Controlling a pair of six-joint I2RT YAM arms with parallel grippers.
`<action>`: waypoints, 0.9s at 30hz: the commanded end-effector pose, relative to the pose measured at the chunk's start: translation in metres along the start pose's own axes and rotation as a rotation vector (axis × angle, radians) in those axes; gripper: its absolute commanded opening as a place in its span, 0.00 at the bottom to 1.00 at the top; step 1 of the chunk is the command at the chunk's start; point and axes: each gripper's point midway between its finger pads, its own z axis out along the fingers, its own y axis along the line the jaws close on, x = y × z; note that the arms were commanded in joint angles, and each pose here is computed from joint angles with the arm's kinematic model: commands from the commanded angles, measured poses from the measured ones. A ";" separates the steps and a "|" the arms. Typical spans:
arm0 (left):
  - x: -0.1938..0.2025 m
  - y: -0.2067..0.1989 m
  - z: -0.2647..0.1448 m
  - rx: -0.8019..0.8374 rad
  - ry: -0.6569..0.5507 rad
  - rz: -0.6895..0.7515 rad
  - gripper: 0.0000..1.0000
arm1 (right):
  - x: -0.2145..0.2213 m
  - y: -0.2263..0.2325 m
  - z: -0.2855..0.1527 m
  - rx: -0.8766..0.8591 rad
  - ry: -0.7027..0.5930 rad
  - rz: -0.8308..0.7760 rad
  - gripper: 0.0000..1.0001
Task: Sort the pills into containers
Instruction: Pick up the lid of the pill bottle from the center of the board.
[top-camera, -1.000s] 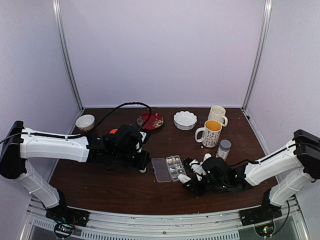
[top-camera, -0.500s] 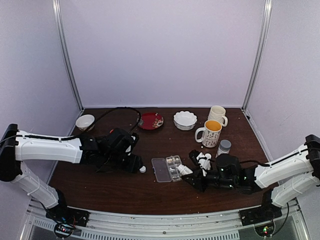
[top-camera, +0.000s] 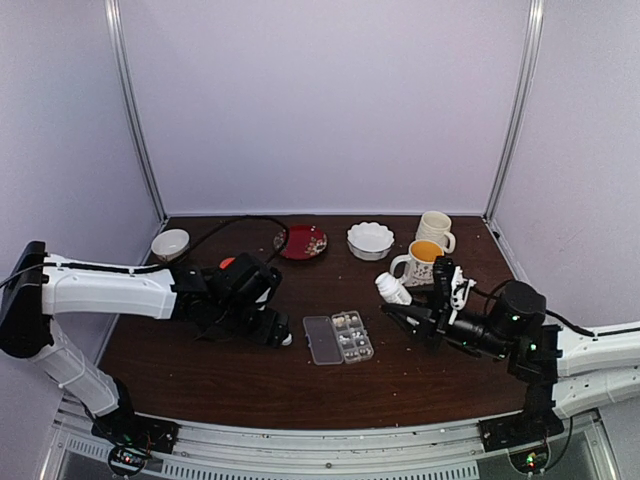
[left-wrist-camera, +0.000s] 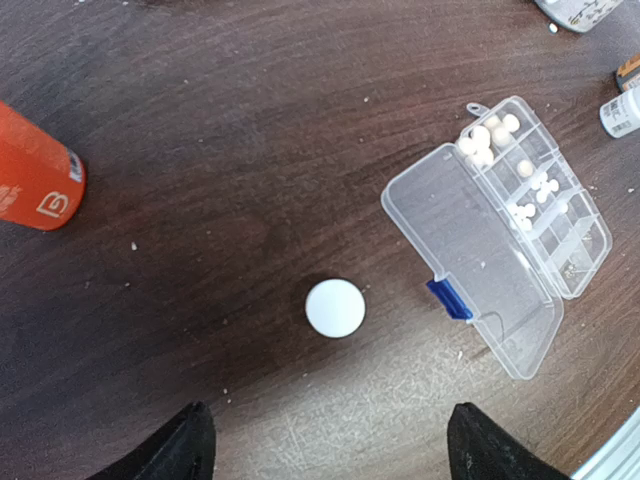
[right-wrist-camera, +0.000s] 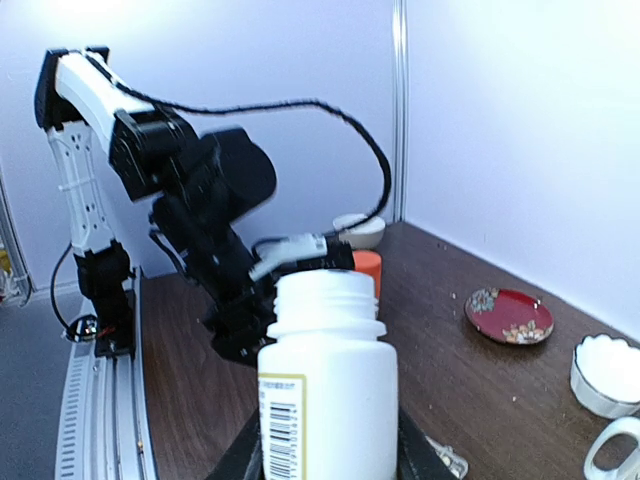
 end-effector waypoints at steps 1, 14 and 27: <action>-0.004 -0.005 0.014 -0.001 0.043 0.032 0.83 | -0.055 0.013 -0.010 -0.055 -0.175 -0.089 0.00; 0.000 -0.006 0.053 0.023 0.144 0.030 0.80 | -0.085 0.029 0.003 -0.143 -0.207 -0.143 0.00; 0.001 -0.007 0.081 0.017 0.210 0.064 0.57 | -0.080 0.028 0.000 -0.137 -0.189 -0.126 0.00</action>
